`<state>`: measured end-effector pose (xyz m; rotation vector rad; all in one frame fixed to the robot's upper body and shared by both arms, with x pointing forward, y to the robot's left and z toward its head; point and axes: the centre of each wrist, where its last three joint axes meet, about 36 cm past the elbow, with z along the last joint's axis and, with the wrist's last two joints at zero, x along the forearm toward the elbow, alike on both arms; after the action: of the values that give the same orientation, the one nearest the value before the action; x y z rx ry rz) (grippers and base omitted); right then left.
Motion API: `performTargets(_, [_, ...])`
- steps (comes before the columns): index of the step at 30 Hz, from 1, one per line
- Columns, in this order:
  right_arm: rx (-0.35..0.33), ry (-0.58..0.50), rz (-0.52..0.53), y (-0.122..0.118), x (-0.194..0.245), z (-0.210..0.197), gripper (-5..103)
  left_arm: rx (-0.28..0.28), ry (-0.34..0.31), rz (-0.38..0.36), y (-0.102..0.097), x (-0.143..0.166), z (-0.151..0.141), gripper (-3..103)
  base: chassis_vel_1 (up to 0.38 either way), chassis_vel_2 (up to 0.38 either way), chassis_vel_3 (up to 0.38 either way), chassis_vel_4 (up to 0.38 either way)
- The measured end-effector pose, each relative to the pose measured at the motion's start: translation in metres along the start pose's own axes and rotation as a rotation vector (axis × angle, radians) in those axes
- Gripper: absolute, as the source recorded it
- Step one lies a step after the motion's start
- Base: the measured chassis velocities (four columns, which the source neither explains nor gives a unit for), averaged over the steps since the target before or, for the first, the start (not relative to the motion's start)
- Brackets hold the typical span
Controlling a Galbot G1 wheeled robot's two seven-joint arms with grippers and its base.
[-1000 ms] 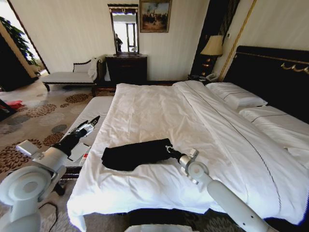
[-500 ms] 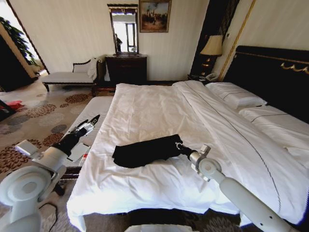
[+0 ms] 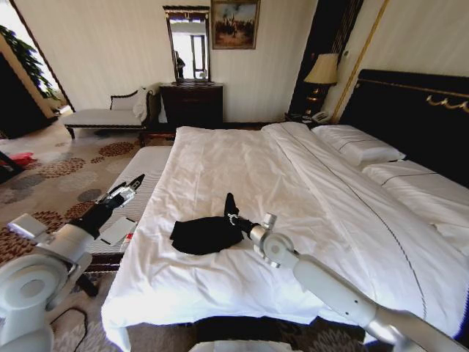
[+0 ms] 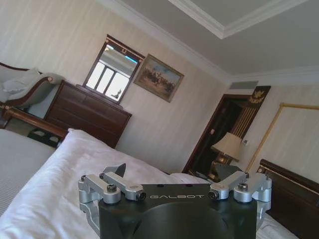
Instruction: Fold the clothes on the bed.
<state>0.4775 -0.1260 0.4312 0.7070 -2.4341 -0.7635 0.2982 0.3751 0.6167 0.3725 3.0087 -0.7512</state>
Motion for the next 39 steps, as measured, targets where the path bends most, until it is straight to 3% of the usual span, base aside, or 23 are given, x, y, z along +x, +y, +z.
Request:
performTargets(9, [-0.016,0.07,-0.11,0.048,-0.052,0.049,6,-0.011,-0.015,-0.026,0.008,0.003,-0.007,100,0.0,0.0,0.0,0.0])
performTargets(13, [-0.019,0.083,-0.129,0.058,-0.059,0.059,6,-0.007,-0.012,-0.026,0.008,0.001,-0.006,100,0.0,0.0,0.0,0.0])
performTargets(23, [-0.01,0.101,-0.119,0.055,-0.063,0.071,6,0.004,-0.006,-0.025,0.011,-0.004,-0.003,100,0.0,0.0,0.0,0.0])
performTargets(33, [-0.012,0.121,-0.12,0.071,-0.062,0.084,3,0.009,-0.001,-0.031,0.013,-0.006,0.0,100,0.0,0.0,0.0,0.0])
performTargets(39, [-0.004,0.09,-0.164,0.076,-0.057,0.086,19,0.007,0.0,-0.043,0.015,-0.004,0.0,100,0.0,0.0,0.0,0.0])
